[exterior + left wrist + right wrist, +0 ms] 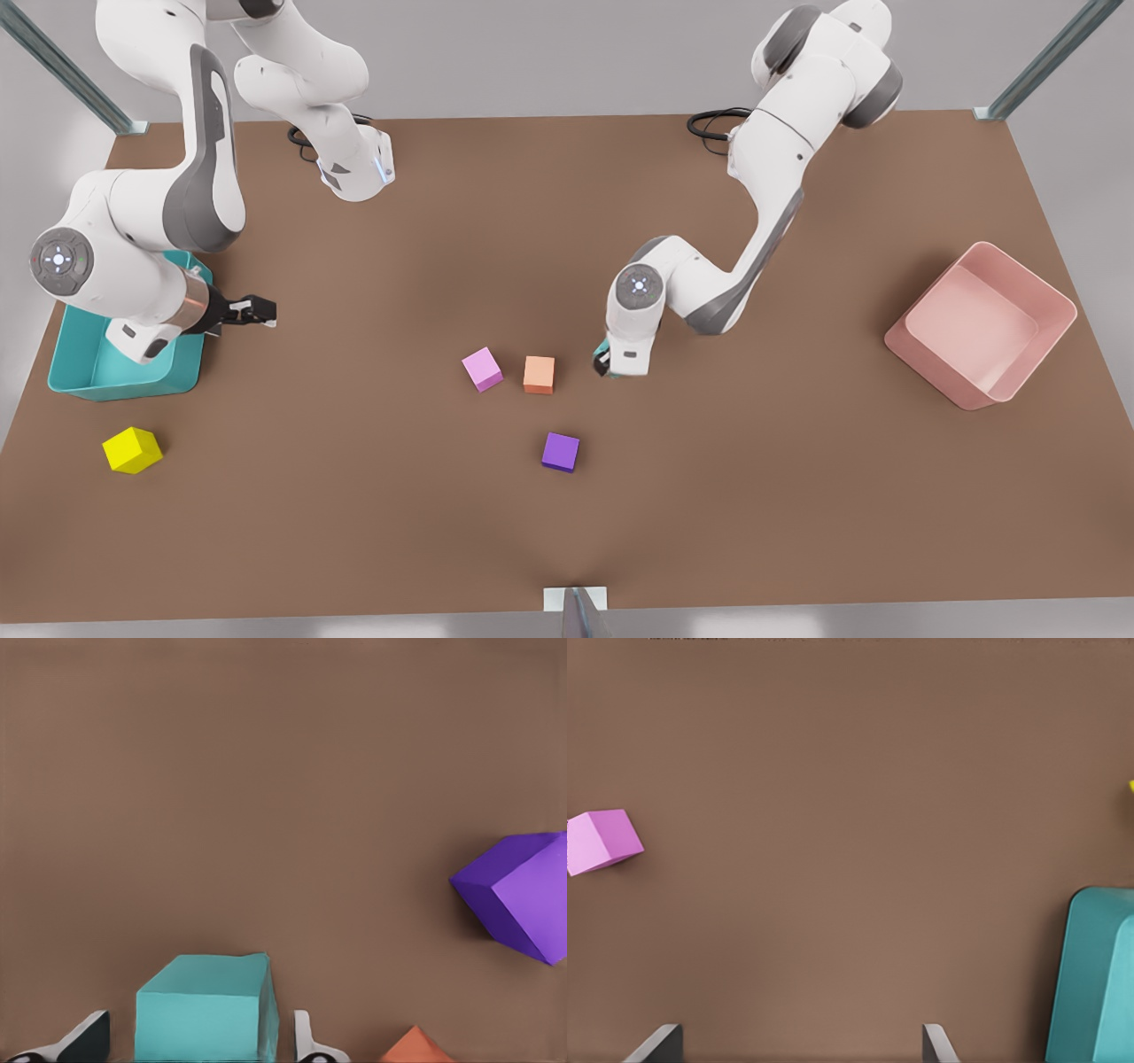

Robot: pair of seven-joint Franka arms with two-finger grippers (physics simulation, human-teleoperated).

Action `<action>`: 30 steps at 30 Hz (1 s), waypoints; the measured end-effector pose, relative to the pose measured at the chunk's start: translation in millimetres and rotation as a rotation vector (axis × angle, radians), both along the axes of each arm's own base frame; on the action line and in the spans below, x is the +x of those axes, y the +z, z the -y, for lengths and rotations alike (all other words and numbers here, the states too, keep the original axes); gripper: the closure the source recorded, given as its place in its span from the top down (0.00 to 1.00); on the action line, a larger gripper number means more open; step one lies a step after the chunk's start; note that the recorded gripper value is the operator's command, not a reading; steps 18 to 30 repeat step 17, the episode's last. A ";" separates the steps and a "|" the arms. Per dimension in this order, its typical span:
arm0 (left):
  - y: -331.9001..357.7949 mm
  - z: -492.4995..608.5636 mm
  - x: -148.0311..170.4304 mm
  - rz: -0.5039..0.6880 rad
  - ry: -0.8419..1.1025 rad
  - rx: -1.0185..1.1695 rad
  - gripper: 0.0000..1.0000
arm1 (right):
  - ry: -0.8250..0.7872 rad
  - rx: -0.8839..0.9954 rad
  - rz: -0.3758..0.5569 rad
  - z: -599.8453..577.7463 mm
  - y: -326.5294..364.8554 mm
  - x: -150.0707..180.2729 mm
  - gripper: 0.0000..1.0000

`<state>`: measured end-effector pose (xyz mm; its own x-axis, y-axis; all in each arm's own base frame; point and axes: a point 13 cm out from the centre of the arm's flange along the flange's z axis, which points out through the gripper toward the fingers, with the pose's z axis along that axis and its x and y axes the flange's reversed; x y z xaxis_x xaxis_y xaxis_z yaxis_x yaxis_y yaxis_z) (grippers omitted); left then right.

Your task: Stack the two blue cubes on top of each other

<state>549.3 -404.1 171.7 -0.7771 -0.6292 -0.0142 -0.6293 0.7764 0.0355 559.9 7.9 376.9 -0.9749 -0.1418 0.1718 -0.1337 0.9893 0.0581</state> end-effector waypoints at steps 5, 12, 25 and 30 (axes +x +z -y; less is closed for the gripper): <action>196.6 -104.9 85.0 0.099 0.182 -0.078 1.00 | 0.004 0.000 0.006 0.5 3.5 1.9 1.00; 274.6 -320.6 79.9 -0.015 0.198 -0.036 1.00 | 0.011 0.004 -0.001 -2.1 3.3 0.8 1.00; 264.3 -300.4 76.1 -0.078 -0.034 -0.099 1.00 | 0.015 0.005 -0.005 -3.3 2.2 0.4 1.00; 264.3 -300.4 76.1 -0.078 -0.034 -0.099 1.00 | 0.015 0.005 -0.005 -3.3 2.2 0.4 1.00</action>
